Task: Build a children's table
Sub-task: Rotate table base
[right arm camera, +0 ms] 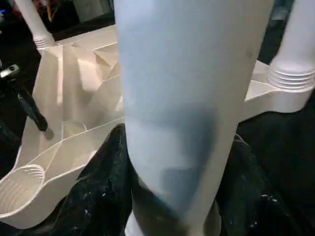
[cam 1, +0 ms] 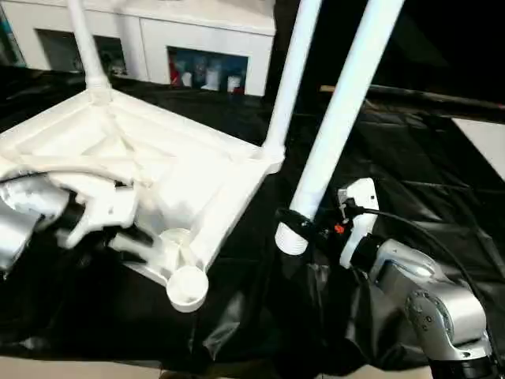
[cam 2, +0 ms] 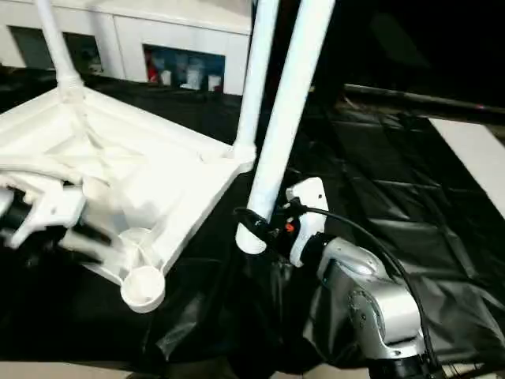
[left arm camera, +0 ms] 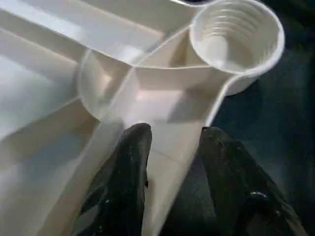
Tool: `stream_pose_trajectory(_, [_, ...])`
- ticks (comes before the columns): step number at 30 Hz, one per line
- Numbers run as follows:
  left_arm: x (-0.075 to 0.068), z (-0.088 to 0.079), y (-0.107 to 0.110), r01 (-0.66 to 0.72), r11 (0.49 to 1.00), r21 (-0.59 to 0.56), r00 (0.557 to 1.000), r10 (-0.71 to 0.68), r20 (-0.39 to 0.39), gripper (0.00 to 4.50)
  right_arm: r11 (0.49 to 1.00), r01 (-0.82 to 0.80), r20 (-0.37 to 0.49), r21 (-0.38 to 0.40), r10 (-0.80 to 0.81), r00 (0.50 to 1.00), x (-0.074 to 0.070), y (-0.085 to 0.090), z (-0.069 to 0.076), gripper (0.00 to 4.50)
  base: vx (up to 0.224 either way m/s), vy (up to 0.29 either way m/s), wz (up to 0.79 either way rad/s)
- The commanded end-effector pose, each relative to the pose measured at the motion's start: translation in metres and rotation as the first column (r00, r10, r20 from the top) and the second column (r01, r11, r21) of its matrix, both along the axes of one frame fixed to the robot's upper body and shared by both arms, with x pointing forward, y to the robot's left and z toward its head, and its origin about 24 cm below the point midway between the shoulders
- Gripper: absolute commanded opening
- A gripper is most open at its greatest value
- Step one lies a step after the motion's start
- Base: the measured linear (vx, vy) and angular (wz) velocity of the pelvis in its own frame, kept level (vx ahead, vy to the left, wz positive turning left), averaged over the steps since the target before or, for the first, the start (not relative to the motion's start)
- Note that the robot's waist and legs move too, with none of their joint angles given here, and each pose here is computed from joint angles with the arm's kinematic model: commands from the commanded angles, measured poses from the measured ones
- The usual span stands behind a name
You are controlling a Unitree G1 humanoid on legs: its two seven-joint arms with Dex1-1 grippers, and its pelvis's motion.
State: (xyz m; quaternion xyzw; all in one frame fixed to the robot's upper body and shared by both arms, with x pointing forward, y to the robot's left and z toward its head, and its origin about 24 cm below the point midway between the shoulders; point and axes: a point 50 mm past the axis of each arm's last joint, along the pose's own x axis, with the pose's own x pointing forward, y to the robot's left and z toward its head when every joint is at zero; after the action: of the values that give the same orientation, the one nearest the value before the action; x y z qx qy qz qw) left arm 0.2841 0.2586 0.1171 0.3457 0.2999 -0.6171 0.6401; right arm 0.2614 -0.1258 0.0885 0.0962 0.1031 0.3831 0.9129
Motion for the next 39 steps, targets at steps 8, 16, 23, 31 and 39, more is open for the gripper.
stream_pose_trajectory(8, [0.001, -0.024, -0.017, 0.069, 0.997, 0.042, 0.997, -0.07, 0.018, 1.94, 1.0, -0.005, 0.022, -0.007, 0.005, 1.0, -0.002, -0.001, 0.006, 1.89, 0.0, 0.0, 0.0])
stream_pose_trajectory(16, [0.005, -0.026, -0.018, 0.017, 1.0, 0.015, 1.0, -0.017, 0.006, 1.56, 1.0, 0.001, 0.018, -0.011, -0.001, 1.0, -0.003, -0.002, 0.005, 1.89, 0.0, 0.0, 0.0])
stream_pose_trajectory(23, [0.01, -0.031, -0.015, -0.15, 0.988, 0.035, 0.988, 0.149, 0.038, 1.09, 1.0, 0.003, 0.012, -0.006, -0.003, 1.0, -0.002, 0.0, 0.004, 1.89, 0.0, 0.0, 0.0])
stream_pose_trajectory(31, [0.02, -0.044, -0.055, -0.319, 0.937, -0.145, 0.945, 0.326, 0.031, 0.7, 1.0, 0.012, 0.004, -0.003, -0.012, 1.0, 0.002, 0.001, 0.002, 1.89, 0.0, 0.0, 0.0])
stream_pose_trajectory(39, [0.02, -0.058, -0.115, -0.206, 0.935, -0.288, 0.971, 0.231, 0.057, 0.38, 1.0, 0.012, -0.001, -0.013, -0.012, 1.0, 0.005, 0.003, 0.001, 1.89, 0.0, 0.0, 0.0])
